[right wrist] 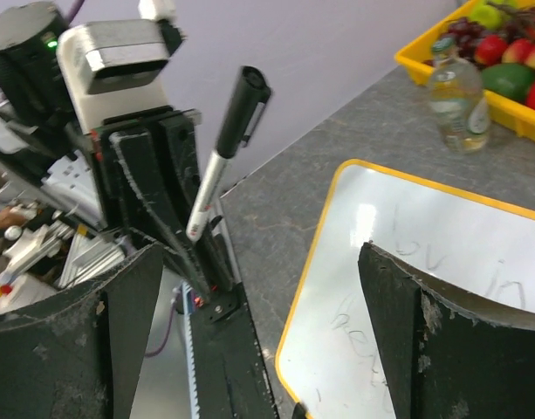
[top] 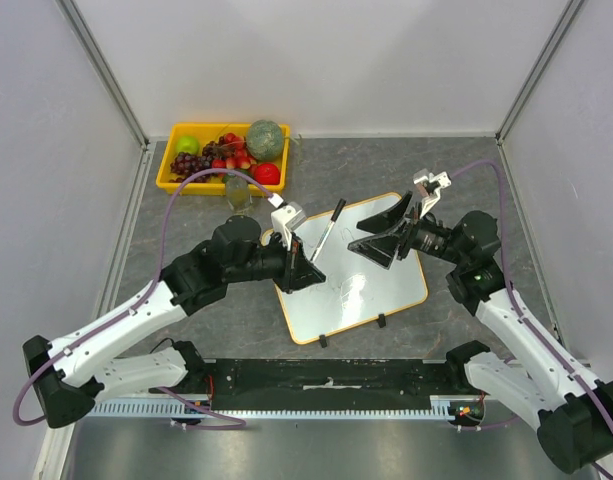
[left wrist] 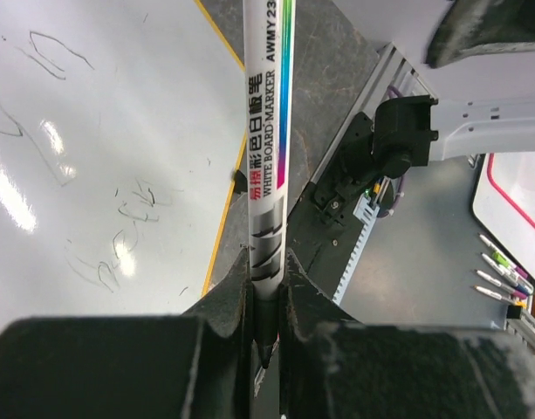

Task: Write a sentence on the whiteboard
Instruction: Pass from the right arm to the left, then pass from the left arm to the right

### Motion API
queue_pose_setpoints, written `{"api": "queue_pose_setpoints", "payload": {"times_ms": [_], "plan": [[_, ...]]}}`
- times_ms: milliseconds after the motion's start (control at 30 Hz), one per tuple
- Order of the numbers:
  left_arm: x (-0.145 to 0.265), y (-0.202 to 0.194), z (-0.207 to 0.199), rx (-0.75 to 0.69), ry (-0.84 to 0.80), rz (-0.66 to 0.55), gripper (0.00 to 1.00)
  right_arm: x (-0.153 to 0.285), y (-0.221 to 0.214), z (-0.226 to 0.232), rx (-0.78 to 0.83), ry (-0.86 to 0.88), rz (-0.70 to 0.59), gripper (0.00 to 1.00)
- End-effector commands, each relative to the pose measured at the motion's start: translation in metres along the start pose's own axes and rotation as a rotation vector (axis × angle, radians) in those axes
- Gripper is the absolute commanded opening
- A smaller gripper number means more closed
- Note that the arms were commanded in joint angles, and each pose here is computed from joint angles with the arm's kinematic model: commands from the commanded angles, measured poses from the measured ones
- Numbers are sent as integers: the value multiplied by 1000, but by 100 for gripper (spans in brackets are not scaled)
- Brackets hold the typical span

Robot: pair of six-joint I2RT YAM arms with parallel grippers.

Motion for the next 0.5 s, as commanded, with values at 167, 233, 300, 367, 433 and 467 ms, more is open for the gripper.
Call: {"api": "queue_pose_setpoints", "payload": {"times_ms": [167,233,300,367,433,467], "plan": [[17,9,-13,-95,-63,35,2,3,29,30,92,281,-22,98],[16,9,-17,-111,-107,62,2,2,31,31,77,310,-15,98],[16,9,-21,-131,-163,100,2,1,32,31,78,332,-23,98],[15,8,-25,-142,-225,152,2,0,32,30,61,338,-10,98],[14,9,-27,-150,-267,191,2,-1,34,32,59,367,-9,95],[13,9,-28,-152,-282,205,2,-1,34,34,55,389,-15,95]]}}
Point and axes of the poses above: each gripper's point midway between its finger pads, its own x axis back along the fingers, its own z axis along the line the jaws close on, y = z × x, the point moved 10 cm from there along x, back along the fingers, and after that the axes turned 8 degrees about x, right-handed, at the moved point
